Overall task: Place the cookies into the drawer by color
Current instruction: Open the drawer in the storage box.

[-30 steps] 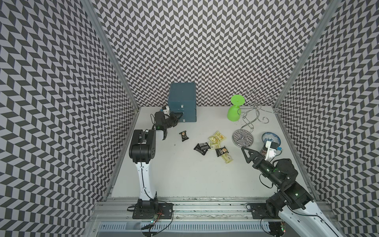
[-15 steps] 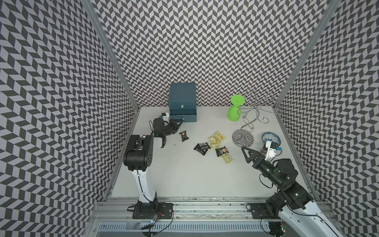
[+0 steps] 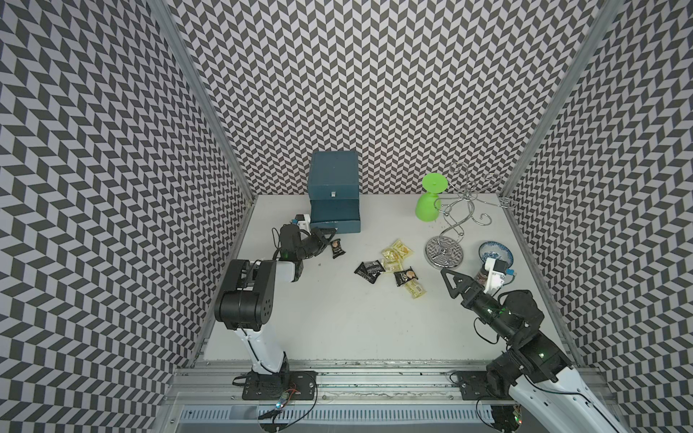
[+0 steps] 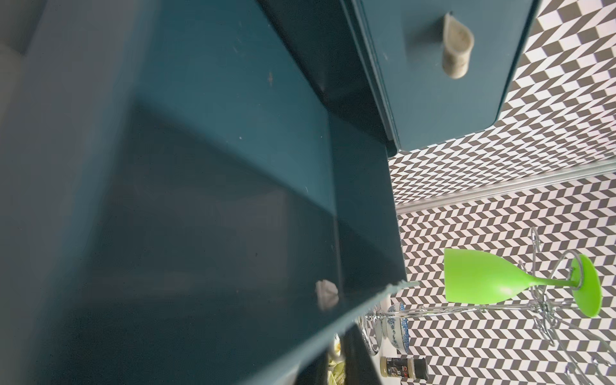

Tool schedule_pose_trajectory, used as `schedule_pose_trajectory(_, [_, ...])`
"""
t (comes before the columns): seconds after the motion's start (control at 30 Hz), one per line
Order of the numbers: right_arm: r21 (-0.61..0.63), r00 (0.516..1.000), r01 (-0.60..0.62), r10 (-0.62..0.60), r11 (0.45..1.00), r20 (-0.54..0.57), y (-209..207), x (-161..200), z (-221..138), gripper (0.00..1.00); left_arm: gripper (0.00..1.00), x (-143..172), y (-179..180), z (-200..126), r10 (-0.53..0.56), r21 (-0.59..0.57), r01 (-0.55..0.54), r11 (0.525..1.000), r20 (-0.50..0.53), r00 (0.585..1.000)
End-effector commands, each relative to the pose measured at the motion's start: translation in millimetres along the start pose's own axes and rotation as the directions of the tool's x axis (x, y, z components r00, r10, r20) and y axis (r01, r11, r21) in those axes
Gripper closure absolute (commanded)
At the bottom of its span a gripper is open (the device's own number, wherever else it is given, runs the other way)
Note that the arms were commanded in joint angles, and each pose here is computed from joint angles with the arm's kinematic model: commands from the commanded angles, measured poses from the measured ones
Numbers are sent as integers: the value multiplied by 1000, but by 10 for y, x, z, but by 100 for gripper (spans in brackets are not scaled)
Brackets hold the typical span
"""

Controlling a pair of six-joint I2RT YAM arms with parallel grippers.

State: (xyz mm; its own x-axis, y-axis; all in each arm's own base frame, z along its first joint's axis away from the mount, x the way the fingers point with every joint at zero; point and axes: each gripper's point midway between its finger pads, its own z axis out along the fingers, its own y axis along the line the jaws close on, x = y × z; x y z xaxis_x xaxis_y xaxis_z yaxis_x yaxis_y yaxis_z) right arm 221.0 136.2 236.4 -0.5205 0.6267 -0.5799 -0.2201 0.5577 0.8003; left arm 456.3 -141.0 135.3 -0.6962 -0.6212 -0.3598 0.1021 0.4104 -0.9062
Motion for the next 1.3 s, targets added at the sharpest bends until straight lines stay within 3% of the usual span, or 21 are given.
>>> schedule_pose_trajectory(0.0, [-51, 1000, 3, -2, 999, 27, 128, -69, -30, 0, 71, 58, 77, 24, 16, -2, -16, 1000, 0, 1000])
schedule_pose_trajectory(0.2, [-50, 1000, 0, 1, 999, 27, 114, -60, -30, 0, 47, 53, 10, -42, 61, -12, -61, 998, 20, 998])
schedule_pose_trajectory(0.3, [-53, 1000, 1, 0, 999, 26, 122, -62, -17, 0, 32, 85, -34, -122, 104, -52, -102, 993, 39, 994])
schedule_pose_trajectory(0.37, [-54, 1000, 1, 1, 999, 24, 124, -60, -7, 0, 27, 127, -82, -184, 150, -99, -145, 985, 49, 987])
schedule_pose_trajectory(0.57, [-53, 1000, 5, -3, 999, 19, 128, -59, 15, 1, 26, 241, -283, -451, 312, -292, -269, 918, 112, 944])
schedule_pose_trajectory(0.77, [-59, 1000, 5, -4, 998, 23, 134, -62, 33, 0, 29, 323, -329, -570, 488, -543, -363, 757, 101, 867])
schedule_pose_trajectory(0.93, [-88, 999, 39, -39, 995, 4, 231, -63, 54, 0, 32, 383, 12, -334, 477, -632, -395, 667, -46, 878])
schedule_pose_trajectory(1.27, [-207, 959, 261, -277, 943, -52, 667, -35, 97, 1, 28, 488, 490, 99, 426, -674, -426, 603, -178, 887])
